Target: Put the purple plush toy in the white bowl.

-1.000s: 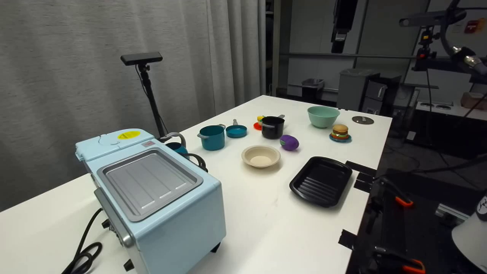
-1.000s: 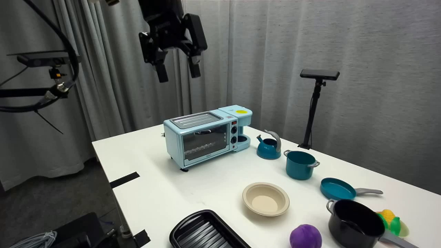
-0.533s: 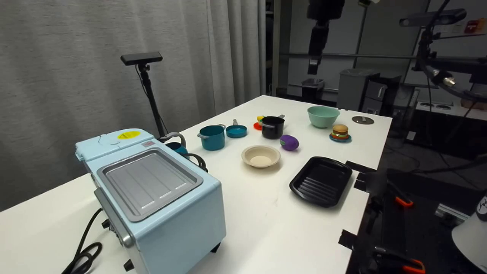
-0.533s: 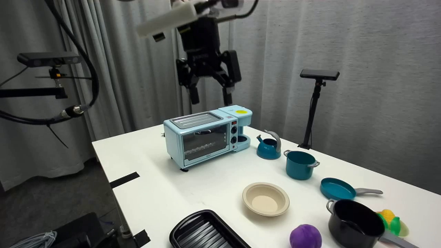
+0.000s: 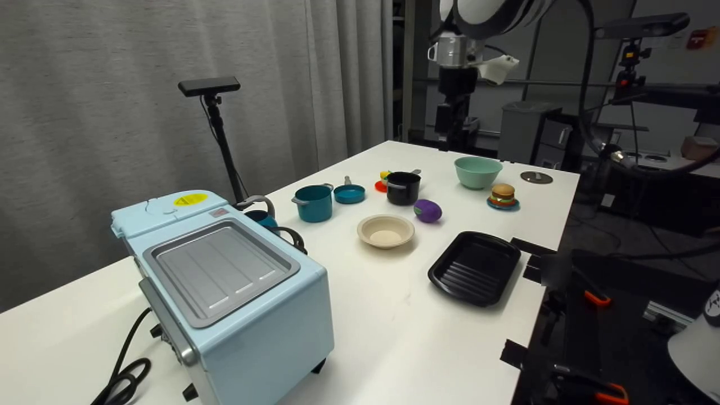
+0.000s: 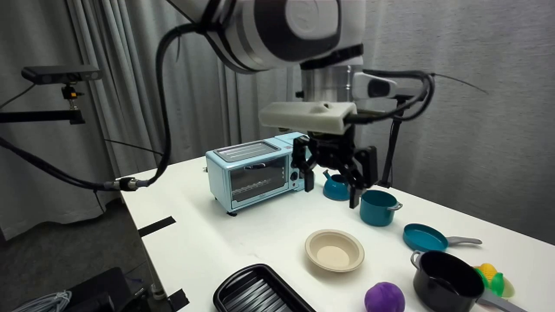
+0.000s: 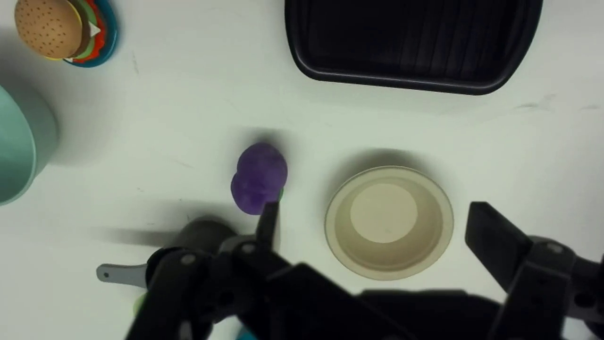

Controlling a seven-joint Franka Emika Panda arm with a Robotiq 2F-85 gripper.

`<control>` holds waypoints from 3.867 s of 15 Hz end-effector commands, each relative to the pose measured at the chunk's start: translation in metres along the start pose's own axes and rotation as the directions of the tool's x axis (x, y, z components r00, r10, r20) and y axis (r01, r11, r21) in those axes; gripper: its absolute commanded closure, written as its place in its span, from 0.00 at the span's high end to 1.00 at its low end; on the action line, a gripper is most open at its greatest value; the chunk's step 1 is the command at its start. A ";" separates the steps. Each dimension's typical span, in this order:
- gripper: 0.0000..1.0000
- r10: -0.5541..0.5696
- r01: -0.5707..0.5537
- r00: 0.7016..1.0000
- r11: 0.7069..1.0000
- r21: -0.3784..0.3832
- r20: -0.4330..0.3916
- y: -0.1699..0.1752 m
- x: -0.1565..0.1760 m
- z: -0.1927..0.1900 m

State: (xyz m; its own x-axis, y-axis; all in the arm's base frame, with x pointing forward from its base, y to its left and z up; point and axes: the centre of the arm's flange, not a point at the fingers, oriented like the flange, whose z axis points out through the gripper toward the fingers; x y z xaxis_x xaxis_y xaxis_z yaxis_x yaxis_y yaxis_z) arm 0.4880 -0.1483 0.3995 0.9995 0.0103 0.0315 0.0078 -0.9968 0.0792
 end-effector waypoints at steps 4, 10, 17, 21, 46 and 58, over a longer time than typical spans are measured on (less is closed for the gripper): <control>1.00 0.100 -0.103 0.993 0.993 0.055 0.057 0.027 0.057 0.099; 1.00 0.145 -0.148 0.982 0.989 0.013 0.119 0.016 0.077 0.155; 1.00 0.222 -0.217 0.962 0.975 -0.051 0.159 0.039 0.079 0.201; 1.00 0.278 -0.261 0.944 0.958 -0.114 0.178 0.072 0.079 0.226; 0.10 0.341 -0.326 0.933 0.936 -0.134 0.113 0.093 0.105 0.182; 0.07 0.272 -0.270 0.961 0.961 0.051 -0.049 -0.012 0.152 0.093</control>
State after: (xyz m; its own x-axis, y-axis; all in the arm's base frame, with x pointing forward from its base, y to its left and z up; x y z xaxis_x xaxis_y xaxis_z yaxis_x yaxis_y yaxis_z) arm 0.6510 -0.1711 0.3115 0.9589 -0.2647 0.1024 -0.2711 -0.9610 0.0544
